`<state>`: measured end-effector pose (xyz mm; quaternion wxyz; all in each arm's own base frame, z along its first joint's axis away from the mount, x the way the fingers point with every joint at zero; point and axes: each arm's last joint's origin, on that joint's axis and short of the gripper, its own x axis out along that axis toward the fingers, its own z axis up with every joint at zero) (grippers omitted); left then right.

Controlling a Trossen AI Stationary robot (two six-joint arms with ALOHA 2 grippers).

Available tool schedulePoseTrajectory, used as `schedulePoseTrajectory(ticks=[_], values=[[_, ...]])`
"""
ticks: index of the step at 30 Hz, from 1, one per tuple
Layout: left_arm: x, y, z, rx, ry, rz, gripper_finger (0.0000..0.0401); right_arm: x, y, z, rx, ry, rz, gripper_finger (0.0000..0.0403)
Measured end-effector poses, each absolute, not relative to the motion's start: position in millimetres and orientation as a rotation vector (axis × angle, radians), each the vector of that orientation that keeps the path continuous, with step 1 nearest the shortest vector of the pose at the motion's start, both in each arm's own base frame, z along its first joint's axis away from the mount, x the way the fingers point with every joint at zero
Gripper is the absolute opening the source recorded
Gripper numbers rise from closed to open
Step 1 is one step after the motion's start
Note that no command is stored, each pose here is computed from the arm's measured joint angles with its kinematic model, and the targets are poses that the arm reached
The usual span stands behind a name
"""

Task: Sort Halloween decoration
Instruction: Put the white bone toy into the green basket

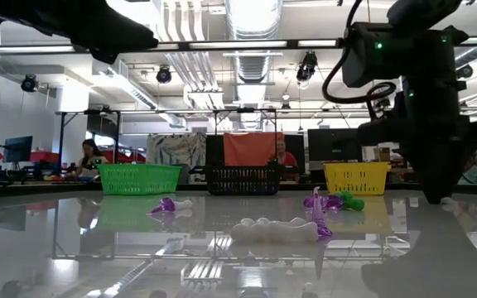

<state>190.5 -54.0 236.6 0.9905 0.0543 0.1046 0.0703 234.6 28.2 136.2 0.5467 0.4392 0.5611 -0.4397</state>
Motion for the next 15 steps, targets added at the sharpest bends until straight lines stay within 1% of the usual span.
schedulePoseTrajectory(ticks=[2, 3, 7, 10, 15], values=[[193.1, -55.0, 233.1, 0.117, 0.227, 0.141, 0.0111, 235.4, 28.3, 135.9, 1.037, 1.328, -1.029, 0.0022], [194.3, -55.4, 231.3, 0.121, 0.236, 0.141, 0.0111, 235.6, 28.3, 135.9, 1.033, 1.327, -1.024, 0.0016], [198.3, -56.8, 226.4, 0.13, 0.257, 0.14, 0.0111, 235.6, 28.1, 137.2, 0.998, 1.334, -0.981, 0.001], [201.1, -57.8, 229.7, 0.127, 0.25, 0.141, 0.0111, 234.1, 27.7, 143.0, 0.971, 1.319, -0.931, 0.0009], [201.3, -58.6, 238.9, 0.113, 0.211, 0.137, 0.0111, 233.6, 25.7, 168.0, 0.898, 1.093, -0.879, 0.0009]])
